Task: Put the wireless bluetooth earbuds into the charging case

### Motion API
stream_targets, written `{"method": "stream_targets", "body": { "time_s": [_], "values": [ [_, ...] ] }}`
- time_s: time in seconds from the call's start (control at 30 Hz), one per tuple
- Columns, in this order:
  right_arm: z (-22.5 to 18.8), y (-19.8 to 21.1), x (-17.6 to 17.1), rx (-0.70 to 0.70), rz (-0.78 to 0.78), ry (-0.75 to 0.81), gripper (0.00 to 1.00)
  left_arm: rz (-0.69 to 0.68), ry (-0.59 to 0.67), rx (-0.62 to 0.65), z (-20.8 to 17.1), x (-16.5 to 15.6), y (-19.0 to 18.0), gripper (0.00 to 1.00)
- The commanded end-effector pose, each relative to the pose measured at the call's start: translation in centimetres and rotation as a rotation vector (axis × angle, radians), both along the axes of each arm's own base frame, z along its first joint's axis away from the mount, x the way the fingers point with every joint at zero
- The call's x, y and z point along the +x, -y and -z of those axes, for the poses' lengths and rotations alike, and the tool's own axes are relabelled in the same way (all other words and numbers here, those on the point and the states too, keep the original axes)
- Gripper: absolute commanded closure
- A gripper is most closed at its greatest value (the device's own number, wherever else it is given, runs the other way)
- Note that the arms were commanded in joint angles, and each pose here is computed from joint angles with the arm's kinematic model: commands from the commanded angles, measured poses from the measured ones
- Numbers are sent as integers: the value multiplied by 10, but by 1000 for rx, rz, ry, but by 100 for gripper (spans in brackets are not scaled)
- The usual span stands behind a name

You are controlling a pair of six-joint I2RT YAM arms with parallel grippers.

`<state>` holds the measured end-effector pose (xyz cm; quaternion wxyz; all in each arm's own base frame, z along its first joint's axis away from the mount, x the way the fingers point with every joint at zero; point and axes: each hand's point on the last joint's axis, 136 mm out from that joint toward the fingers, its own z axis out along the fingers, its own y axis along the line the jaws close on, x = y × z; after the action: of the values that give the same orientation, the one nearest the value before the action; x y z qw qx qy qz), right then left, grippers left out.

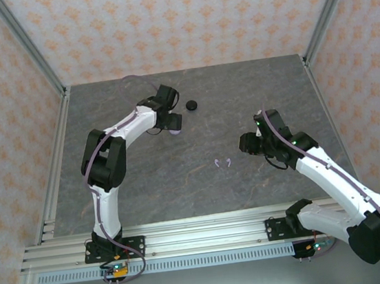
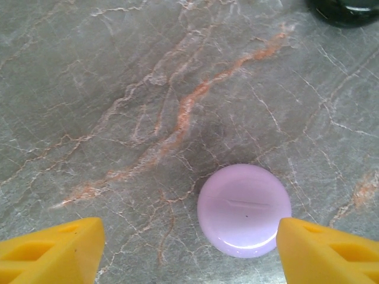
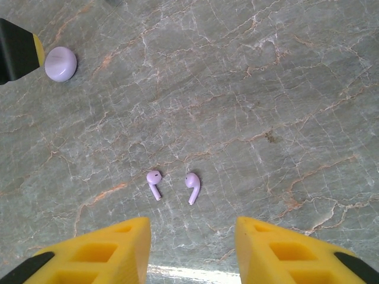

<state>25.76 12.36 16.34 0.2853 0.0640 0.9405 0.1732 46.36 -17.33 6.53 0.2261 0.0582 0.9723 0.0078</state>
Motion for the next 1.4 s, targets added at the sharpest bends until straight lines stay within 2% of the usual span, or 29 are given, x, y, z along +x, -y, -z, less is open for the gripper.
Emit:
{"method": "stream_targets", "body": {
  "time_s": [0.0,0.4,0.9,1.1,1.37],
  "values": [
    [0,7,-1,-28,16,17,57,41,-34,40,10,-2,8,22],
    [0,10,-2,-35,21,21,55,54,-81,40,33,7,17,21],
    [1,11,-4,-42,22,18,55,53,-131,34,53,4,20,39],
    [4,12,-3,-47,28,16,55,50,-135,8,46,-7,24,45],
    [9,9,-1,-43,22,4,55,46,-115,-2,30,-38,44,50]
  ]
}}
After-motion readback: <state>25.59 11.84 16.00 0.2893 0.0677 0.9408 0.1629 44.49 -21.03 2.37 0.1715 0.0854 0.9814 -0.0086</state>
